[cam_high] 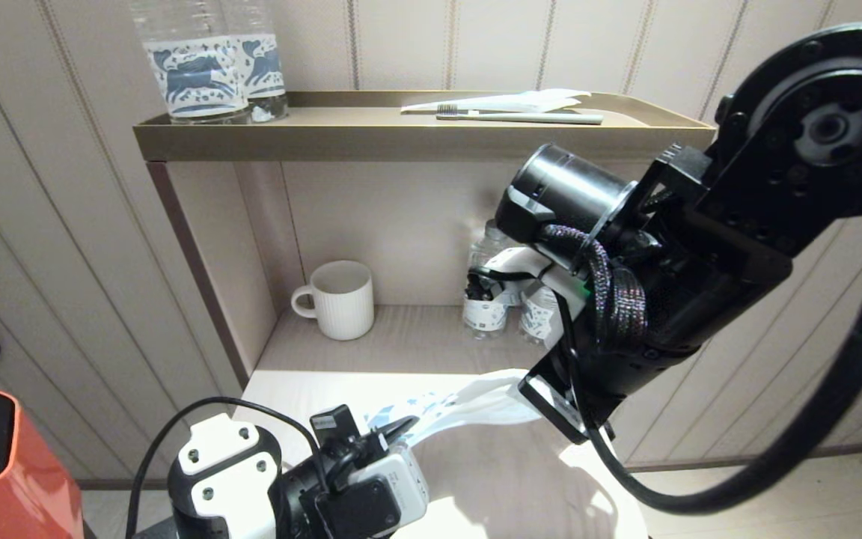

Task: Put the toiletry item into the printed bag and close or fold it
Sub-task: Place the toothpaste in the storage bag

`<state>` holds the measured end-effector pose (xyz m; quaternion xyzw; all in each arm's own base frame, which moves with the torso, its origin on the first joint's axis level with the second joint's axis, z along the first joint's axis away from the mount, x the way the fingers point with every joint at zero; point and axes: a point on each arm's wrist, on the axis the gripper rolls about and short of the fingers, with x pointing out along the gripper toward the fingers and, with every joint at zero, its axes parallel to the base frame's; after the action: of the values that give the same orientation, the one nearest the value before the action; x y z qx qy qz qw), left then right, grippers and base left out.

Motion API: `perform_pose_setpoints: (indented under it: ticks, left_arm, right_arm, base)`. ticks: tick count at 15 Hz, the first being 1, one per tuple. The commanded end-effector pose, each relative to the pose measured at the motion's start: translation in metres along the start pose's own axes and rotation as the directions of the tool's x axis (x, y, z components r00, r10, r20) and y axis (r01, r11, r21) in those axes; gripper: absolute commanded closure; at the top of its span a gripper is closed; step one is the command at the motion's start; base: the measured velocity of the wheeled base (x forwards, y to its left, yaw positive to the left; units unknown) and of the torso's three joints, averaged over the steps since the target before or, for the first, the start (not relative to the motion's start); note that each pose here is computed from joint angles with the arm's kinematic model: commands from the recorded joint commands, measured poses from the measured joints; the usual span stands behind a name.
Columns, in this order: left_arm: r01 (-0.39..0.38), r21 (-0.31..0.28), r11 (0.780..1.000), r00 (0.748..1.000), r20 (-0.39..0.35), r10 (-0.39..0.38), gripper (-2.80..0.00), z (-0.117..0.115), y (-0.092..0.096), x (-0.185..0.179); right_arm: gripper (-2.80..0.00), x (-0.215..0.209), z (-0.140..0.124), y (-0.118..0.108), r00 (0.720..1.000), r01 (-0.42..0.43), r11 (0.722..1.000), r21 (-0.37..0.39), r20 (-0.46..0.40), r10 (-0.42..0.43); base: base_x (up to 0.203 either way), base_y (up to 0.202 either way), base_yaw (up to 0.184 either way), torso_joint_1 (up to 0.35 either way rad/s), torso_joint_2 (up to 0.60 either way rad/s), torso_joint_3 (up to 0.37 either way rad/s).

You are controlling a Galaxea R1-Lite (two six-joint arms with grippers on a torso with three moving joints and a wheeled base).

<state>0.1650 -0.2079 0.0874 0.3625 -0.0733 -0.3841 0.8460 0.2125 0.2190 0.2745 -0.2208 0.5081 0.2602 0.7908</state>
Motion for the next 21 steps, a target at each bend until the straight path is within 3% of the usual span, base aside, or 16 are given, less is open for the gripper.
perform_pose_setpoints:
  ticks: [1, 9, 16, 21]
  left_arm:
    - [-0.002, 0.004, 1.0, 1.0, 0.006, 0.002, 0.0, 0.001, -0.001, 0.001]
    - [0.026, 0.014, 1.0, 0.999, 0.023, -0.026, 0.0, 0.005, -0.008, 0.002]
    - [0.037, 0.016, 0.999, 0.999, 0.031, -0.037, 0.0, 0.006, -0.01, 0.001]
    - [0.036, 0.016, 0.999, 0.999, 0.032, -0.036, 0.0, 0.007, -0.01, 0.002]
  right_arm:
    - [0.0, 0.005, 0.001, 0.001, 1.0, 0.002, 1.0, -0.007, -0.023, -0.002]
    - [0.0, 0.022, 0.006, 0.02, 0.999, -0.016, 0.98, -0.2, -0.054, 0.005]
    - [0.0, 0.03, 0.01, 0.018, 0.998, -0.016, 0.923, -0.384, -0.063, -0.009]
    - [0.0, 0.03, 0.012, 0.019, 0.998, 0.027, 0.913, -0.408, -0.038, -0.046]
  base:
    - [0.0, 0.0, 0.0, 0.0, 0.0, 0.0]
    - [0.0, 0.0, 0.0, 0.0, 0.0, 0.0]
    - [0.0, 0.0, 0.0, 0.0, 0.0, 0.0]
    - [0.0, 0.0, 0.0, 0.0, 0.0, 0.0]
